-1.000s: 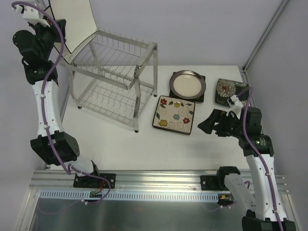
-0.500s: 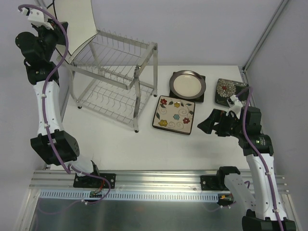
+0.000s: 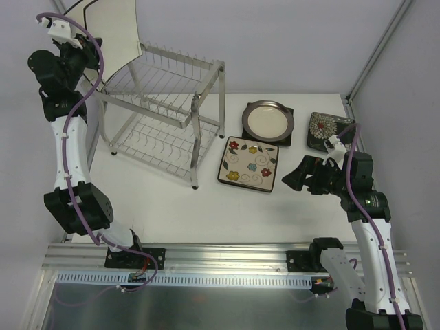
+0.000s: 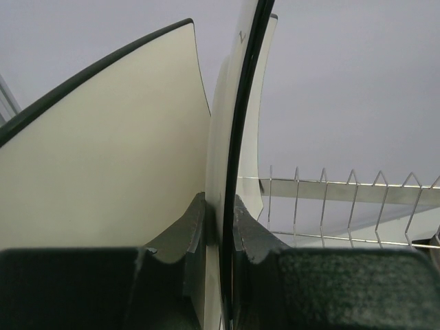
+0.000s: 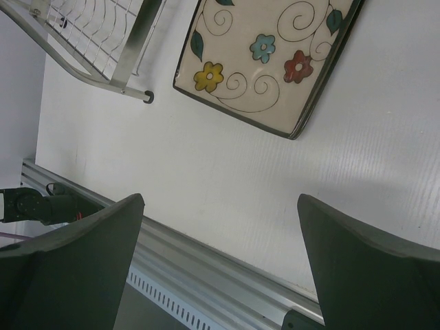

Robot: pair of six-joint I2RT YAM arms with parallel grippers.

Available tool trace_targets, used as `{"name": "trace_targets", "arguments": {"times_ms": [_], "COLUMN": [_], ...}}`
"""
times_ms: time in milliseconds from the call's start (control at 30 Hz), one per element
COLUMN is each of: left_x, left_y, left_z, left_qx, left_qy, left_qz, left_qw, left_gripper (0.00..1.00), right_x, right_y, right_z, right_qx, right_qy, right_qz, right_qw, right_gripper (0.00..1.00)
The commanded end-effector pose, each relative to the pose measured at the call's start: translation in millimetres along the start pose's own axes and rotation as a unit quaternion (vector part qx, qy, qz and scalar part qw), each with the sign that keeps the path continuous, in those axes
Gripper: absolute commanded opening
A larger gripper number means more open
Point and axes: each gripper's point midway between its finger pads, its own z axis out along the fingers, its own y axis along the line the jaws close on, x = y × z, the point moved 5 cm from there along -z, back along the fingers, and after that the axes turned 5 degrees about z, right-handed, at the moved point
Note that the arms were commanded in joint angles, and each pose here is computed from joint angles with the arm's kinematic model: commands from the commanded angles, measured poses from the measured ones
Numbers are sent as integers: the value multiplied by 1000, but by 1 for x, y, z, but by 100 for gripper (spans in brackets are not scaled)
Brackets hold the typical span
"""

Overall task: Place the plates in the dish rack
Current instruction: Insert the plate into the dish rack

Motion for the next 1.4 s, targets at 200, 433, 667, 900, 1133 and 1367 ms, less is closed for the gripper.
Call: {"name": "trace_targets", "arguments": {"times_ms": [200,433,667,900,1133,1367], "left_x": [-57,-46,-41,-36,-26,-16], "left_y": [0,1,3,8,11,15], "left_z": [-18,-26,-33,-38,-39,-42], "left_qx": [-25,-48,-63,-82,-85,-92], "left_qy": [-104,-91,-83,-74,-64,-53], "left_qz": [81,74,71,66,55,44], "left_qw": [991,992,992,992,993,993], "left_gripper": [0,0,0,0,0,0], "right_x": [-10,-10,-9,-9,-7,-7], "right_y": [9,9,9,9,10,10], "right_z": [-3,-4,-4,-5,-5,-6], "right_qx": [-21,-21,-22,-21,-24,-24], "right_qy": [-21,-21,-20,-22,-22,-22], "right_qz": [-28,-29,-29,-29,-31,-32], "right_qw": [999,999,999,999,999,999], "right_gripper": [100,100,100,100,100,100]}}
